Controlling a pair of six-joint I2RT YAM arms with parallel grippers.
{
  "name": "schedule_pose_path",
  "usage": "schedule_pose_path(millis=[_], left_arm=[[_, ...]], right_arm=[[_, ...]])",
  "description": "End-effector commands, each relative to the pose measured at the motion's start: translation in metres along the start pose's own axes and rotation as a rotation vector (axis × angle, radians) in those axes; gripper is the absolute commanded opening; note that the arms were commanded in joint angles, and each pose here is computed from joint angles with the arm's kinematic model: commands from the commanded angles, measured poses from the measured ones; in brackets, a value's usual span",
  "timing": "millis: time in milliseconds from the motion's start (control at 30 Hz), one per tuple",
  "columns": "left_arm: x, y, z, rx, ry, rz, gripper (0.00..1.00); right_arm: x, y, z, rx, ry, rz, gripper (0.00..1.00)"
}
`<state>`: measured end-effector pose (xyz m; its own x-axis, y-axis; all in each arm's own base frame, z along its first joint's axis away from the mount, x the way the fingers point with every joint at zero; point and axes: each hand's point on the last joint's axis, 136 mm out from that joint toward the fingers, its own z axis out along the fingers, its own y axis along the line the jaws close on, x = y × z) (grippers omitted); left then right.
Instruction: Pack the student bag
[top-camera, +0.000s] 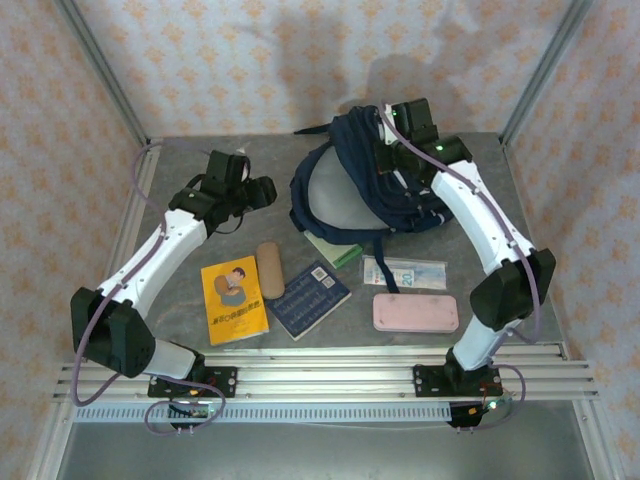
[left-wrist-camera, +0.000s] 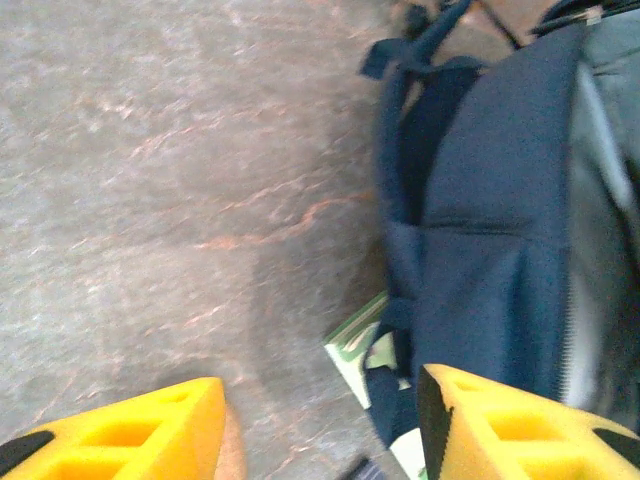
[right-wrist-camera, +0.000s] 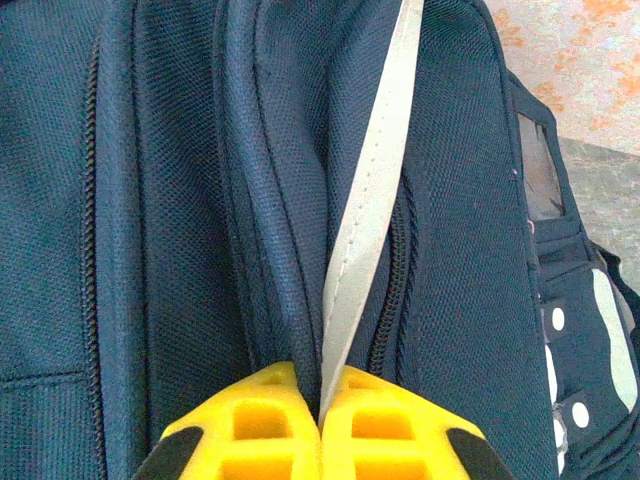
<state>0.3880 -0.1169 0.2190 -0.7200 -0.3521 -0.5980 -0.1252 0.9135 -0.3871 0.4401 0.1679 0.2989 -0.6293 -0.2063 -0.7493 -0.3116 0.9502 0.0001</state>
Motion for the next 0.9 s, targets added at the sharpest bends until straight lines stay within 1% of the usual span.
schedule_pose_path(millis=[0, 33, 133, 200, 267, 333, 367, 500, 600, 700, 867], left_arm=[[0.018, 0.037, -0.004, -0.164, 0.034, -0.031, 0.57], [0.025, 0.043, -0.002, -0.197, 0.058, -0.052, 0.6], [0.054, 0.047, 0.006, -0.223, 0.137, -0.055, 0.65], [0.073, 0.043, 0.01, -0.228, 0.18, -0.026, 0.72], [0.088, 0.041, 0.011, -0.253, 0.195, 0.001, 0.77], [0.096, 0.041, 0.011, -0.291, 0.2, 0.018, 0.88], [0.102, 0.044, 0.013, -0.314, 0.212, 0.025, 0.89], [0.119, 0.054, 0.025, -0.364, 0.262, 0.002, 0.9], [0.131, 0.054, 0.039, -0.348, 0.297, -0.02, 0.9], [0.141, 0.053, 0.051, -0.34, 0.326, -0.032, 0.89], [0.152, 0.063, 0.066, -0.383, 0.35, -0.03, 0.89]], right_arm=[[-0.029, -0.01, -0.048, 0.031, -0.166, 0.067, 0.0], [-0.023, -0.01, -0.046, 0.032, -0.161, 0.083, 0.0], [-0.006, -0.014, -0.044, 0.05, -0.154, 0.111, 0.0], [0.005, -0.014, -0.042, 0.049, -0.151, 0.102, 0.0], [0.012, -0.013, -0.043, 0.037, -0.161, 0.089, 0.0], [0.018, -0.014, -0.044, 0.041, -0.167, 0.089, 0.0], [0.02, -0.015, -0.045, 0.05, -0.167, 0.1, 0.0], [0.025, -0.023, -0.049, 0.087, -0.147, 0.168, 0.0], [0.03, -0.024, -0.048, 0.096, -0.108, 0.207, 0.0], [0.034, -0.021, -0.046, 0.083, -0.086, 0.226, 0.0], [0.039, -0.018, -0.048, 0.062, -0.081, 0.244, 0.0]])
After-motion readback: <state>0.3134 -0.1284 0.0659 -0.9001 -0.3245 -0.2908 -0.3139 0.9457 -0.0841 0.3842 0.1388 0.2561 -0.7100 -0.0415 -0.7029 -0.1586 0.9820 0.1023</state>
